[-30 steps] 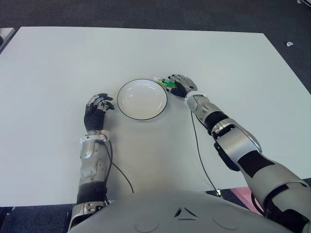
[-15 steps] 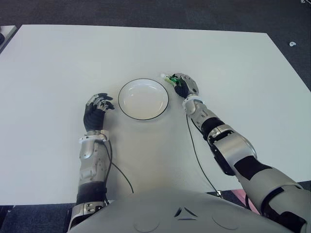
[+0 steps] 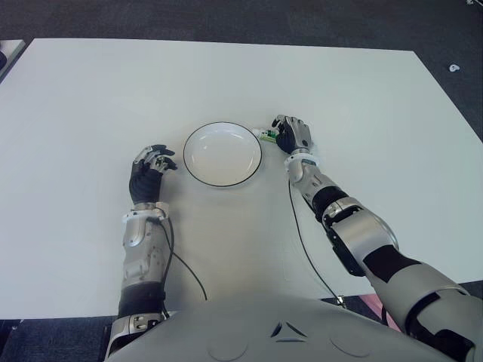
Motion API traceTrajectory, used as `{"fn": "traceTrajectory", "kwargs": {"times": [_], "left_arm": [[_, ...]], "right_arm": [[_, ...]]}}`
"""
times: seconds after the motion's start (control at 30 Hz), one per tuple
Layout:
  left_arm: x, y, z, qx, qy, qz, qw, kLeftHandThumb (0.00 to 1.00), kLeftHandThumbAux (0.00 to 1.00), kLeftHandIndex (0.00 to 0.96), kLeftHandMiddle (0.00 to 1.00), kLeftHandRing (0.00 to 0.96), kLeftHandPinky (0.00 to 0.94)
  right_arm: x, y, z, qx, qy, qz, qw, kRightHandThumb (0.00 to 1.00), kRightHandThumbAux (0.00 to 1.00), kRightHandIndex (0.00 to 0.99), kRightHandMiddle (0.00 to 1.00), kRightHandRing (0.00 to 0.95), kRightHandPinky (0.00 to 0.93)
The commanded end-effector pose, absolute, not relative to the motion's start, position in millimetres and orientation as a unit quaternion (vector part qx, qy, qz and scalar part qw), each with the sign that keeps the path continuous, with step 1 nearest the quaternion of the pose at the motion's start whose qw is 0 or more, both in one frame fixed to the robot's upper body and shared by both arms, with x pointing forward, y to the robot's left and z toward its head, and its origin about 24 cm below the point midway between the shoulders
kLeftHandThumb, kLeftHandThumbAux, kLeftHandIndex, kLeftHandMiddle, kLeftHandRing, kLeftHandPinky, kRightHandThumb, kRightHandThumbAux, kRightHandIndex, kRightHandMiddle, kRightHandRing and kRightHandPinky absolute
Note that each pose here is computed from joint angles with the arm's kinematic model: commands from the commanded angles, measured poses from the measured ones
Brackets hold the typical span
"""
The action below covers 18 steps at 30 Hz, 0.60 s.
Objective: Put the toothpaste on the table into the plate.
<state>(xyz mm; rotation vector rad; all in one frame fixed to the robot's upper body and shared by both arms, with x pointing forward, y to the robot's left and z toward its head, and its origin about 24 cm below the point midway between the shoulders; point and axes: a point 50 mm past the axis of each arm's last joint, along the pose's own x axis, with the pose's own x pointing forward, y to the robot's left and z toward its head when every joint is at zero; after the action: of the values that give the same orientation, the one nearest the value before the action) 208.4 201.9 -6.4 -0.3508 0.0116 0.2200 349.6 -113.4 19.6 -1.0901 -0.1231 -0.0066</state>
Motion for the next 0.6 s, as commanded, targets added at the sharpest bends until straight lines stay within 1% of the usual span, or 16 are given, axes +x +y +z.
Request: {"fn": "traceTrajectory", "kwargs": {"times": [0.03, 0.6], "left_arm": [[186, 204, -37, -0.193, 0.091, 0.134, 0.968, 0.837, 0.677, 0.412, 0.488, 0.587, 0.549], [187, 205, -36, -0.182, 0.092, 0.135, 0.970, 0.838, 0.677, 0.412, 0.488, 0.589, 0.552]], "right_arm": [[341, -117, 11, -0.511, -0.060, -0.002, 0.857, 0.849, 0.679, 0.397, 0.537, 0.818, 0.831], [344, -117, 34, -0.468, -0.133, -0.037, 0.873, 0.848, 0.682, 0.392, 0.541, 0.848, 0.845]]}}
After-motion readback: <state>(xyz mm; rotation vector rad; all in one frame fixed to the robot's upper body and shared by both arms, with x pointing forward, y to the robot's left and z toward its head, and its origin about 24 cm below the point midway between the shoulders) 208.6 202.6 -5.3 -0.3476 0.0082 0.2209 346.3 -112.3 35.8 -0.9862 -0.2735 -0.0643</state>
